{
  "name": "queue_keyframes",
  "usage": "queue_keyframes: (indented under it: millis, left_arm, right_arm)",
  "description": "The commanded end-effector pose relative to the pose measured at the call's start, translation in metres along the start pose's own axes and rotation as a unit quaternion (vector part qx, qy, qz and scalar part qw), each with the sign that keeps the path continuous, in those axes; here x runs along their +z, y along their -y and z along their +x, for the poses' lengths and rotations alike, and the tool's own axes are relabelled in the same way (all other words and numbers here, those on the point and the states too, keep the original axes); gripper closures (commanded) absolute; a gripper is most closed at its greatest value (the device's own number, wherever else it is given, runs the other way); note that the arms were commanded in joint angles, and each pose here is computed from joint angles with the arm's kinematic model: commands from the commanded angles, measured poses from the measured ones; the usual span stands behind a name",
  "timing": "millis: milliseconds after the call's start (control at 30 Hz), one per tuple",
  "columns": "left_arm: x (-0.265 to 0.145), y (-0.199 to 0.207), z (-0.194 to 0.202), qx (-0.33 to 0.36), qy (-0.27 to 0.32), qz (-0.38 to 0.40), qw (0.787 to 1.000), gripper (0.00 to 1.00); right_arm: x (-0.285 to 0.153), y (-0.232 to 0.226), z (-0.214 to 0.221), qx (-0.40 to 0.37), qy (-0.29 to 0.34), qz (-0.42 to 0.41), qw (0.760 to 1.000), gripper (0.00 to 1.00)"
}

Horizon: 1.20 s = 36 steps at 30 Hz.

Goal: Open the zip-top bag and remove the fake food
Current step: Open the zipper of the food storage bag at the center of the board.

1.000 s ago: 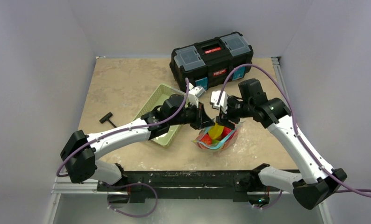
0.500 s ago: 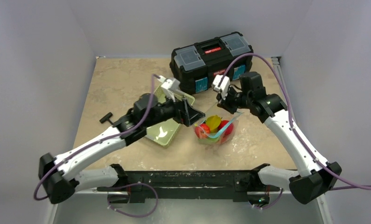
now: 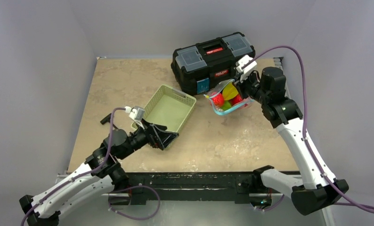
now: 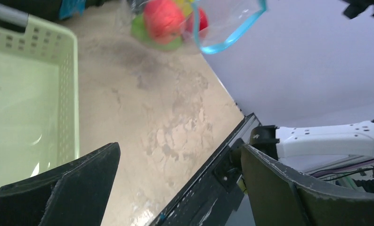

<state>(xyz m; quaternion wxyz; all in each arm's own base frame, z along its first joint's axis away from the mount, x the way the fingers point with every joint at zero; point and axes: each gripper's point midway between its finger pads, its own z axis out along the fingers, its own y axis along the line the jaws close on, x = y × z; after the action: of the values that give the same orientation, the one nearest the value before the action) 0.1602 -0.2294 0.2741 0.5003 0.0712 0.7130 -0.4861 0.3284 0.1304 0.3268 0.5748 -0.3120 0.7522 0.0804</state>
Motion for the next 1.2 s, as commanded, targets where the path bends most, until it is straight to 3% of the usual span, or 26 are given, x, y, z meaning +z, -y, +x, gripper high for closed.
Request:
queue_keyframes:
  millis: [0,167,367,567,833,1000,1167]
  left_arm:
    - [-0.003,-0.005,0.011,-0.039,0.003,0.003,0.999,0.01]
    - [0.008,0.011,0.038,-0.058,-0.047,0.071,0.995,0.1]
    - [0.027,0.028,0.069,-0.069,-0.089,0.122,0.986,0.11]
    - [0.038,0.05,0.091,-0.04,-0.113,0.131,0.984,0.15]
    - [0.057,0.06,0.09,-0.028,-0.076,0.126,0.989,0.3]
    - [0.082,0.066,0.091,-0.023,-0.069,0.089,0.993,0.41]
    - [0.112,0.046,0.091,0.021,-0.061,0.012,0.998,0.44]
  right_arm:
    - [-0.005,-0.009,-0.003,-0.01,0.035,-0.015,0.999,1.0]
    - [0.011,-0.075,0.084,0.024,-0.024,-0.15,0.988,1.0]
    - [0.004,-0.116,0.126,0.038,-0.039,-0.236,0.97,1.0]
    - [-0.001,-0.133,0.129,0.031,-0.033,-0.289,0.956,1.0]
    - [0.007,-0.13,0.131,0.036,-0.038,-0.278,0.959,1.0]
    - [0.006,-0.136,0.129,0.04,-0.034,-0.291,0.955,1.0]
    - [0.008,-0.136,0.129,0.041,-0.036,-0.286,0.957,1.0]
